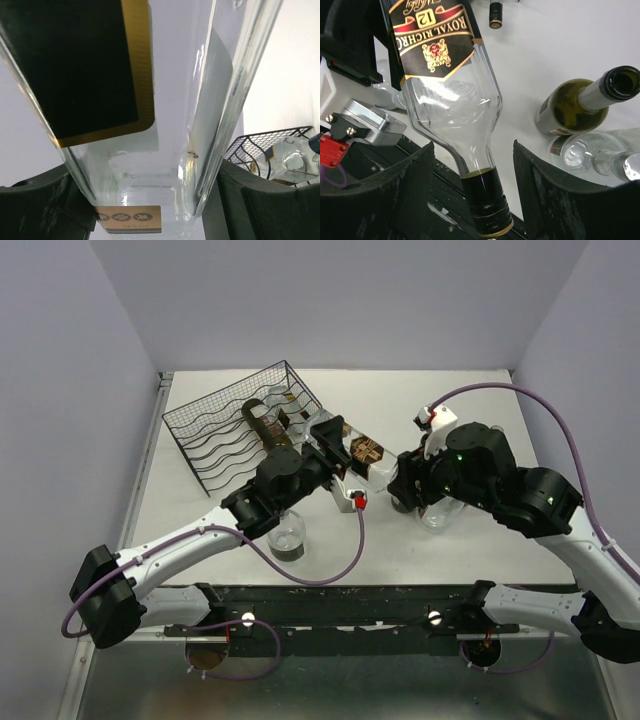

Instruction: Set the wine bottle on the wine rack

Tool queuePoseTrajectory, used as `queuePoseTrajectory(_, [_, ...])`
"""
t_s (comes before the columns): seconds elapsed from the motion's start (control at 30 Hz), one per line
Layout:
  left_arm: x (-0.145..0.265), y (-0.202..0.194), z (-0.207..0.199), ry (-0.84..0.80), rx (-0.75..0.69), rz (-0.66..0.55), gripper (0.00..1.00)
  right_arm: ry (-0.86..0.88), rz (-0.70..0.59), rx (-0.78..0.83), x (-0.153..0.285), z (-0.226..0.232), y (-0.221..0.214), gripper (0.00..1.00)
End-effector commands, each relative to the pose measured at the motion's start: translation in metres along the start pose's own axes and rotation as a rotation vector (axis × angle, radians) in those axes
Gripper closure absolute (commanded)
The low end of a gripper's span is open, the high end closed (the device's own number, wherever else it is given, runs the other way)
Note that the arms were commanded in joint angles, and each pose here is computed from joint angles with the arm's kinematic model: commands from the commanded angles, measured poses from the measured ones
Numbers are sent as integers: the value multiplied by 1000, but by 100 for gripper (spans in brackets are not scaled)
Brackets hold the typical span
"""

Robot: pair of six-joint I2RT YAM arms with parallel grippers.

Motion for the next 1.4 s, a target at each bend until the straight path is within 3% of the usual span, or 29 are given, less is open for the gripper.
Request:
queuePoseTrajectory(0.0, [28,18,76,239,-26,-42,100,49,31,-16,-11,10,-8,30])
queuePoseTrajectory(0.4, [25,9,83,277,-100,41,100,105,80,-32,-32,24,-13,30])
queuePoseTrajectory(0.7, [24,10,87,243,10,40,100,142,97,-38,-43,32,-23,32])
queuePoseTrajectory(1.13, [24,14,85,217,39,5,100,161,116,-17,-48,35,-30,27])
queuePoseTrajectory(1.27, [25,14,85,185,90,11,100,166,131,-16,-49,36,-34,32])
queuePoseTrajectory(1.37, [25,13,84,179,93,16,100,170,127,-17,-49,36,-34,41])
Point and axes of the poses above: each gripper's point midway between its finger pads, its own x axis back along the fingers, its own z axis along the line the jaws close on, y = z × x, the point moved 3 cm from there along x, back along the fingers, and after that the axes turned 13 degrees about x, right-handed, at the moved point
